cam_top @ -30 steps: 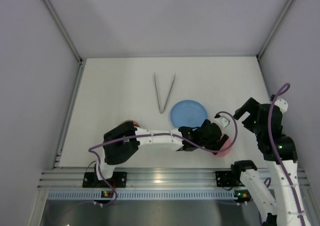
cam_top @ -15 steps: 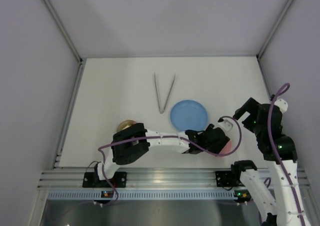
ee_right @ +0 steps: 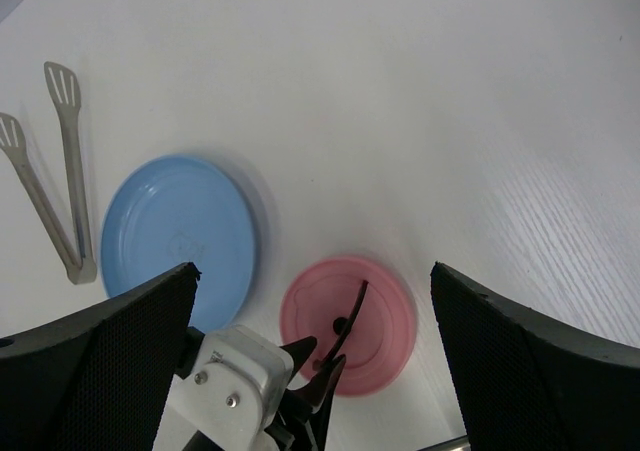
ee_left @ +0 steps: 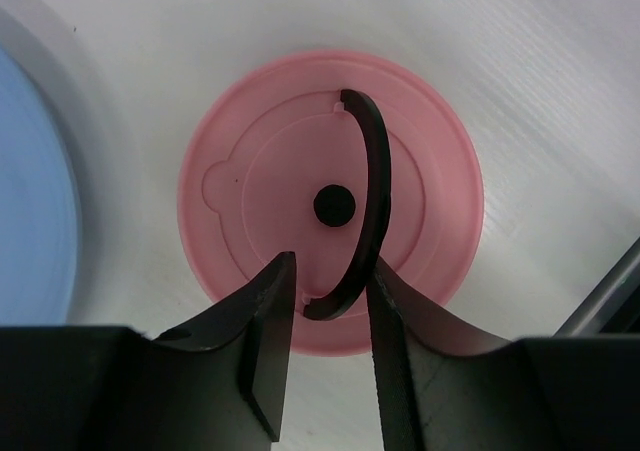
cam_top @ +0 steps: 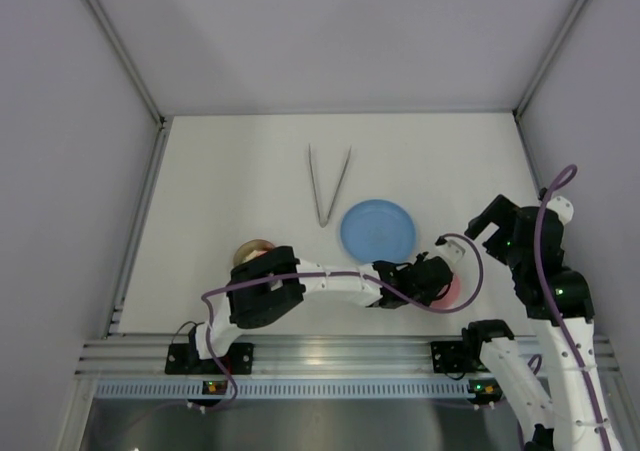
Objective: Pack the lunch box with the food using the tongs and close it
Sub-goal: Pick up the box lid from the center of the board.
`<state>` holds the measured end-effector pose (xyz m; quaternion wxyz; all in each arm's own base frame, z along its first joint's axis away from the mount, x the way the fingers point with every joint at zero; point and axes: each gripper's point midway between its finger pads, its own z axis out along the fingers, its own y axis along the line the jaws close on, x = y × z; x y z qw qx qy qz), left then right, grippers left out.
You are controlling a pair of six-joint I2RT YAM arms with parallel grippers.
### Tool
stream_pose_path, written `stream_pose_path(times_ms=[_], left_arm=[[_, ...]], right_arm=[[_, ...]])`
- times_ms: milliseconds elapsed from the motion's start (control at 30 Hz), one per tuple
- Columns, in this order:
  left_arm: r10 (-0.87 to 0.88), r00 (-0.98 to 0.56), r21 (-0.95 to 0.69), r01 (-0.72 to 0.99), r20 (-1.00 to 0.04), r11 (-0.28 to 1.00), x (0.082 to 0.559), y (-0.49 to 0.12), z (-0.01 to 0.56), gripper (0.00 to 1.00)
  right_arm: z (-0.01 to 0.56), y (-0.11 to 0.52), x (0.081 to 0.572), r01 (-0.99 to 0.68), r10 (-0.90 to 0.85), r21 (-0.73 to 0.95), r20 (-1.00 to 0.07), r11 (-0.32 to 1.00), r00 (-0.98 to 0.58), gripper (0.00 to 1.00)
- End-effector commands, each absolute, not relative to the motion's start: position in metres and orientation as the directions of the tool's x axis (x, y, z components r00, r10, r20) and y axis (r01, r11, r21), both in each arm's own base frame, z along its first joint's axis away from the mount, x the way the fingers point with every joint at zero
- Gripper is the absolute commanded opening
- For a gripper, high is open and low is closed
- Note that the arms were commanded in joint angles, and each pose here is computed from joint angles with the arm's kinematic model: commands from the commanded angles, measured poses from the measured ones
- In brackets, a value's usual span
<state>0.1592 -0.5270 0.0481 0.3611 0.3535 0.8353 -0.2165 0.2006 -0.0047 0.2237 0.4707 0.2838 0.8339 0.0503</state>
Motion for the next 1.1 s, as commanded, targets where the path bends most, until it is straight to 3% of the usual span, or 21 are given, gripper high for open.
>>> stream_pose_path(times_ms=[0,167,267,500,1067], left_arm=[[0.397,-0.466,-0.113,0.749,-0.791,0.653,0.164,-0.541,0.06,0.38],[0.396,-0.465,-0.113,0.749,-0.792,0.653,0.163,-0.54,0.061,0.3],[0.397,-0.462,-0.112,0.751,-0.793,0.651,0.162,-0.536,0.065,0.15],[0.377,-0.456,-0.128,0.757,-0.806,0.641,0.157,-0.521,0.092,0.02],[0.327,-0.503,-0.209,0.744,-0.8,0.634,0.125,-0.435,0.165,0.0]], right_arm=[[0.221,-0.005,0.202,0.425,0.516,0.343,-0.754,0.837,-0.407,0.98],[0.221,-0.004,0.203,0.422,0.516,0.345,-0.753,0.838,-0.409,0.98],[0.222,-0.004,0.204,0.422,0.516,0.346,-0.753,0.838,-0.408,0.98],[0.222,-0.005,0.205,0.423,0.515,0.344,-0.754,0.838,-0.407,0.98],[0.206,-0.003,0.212,0.429,0.519,0.339,-0.74,0.837,-0.427,0.98]])
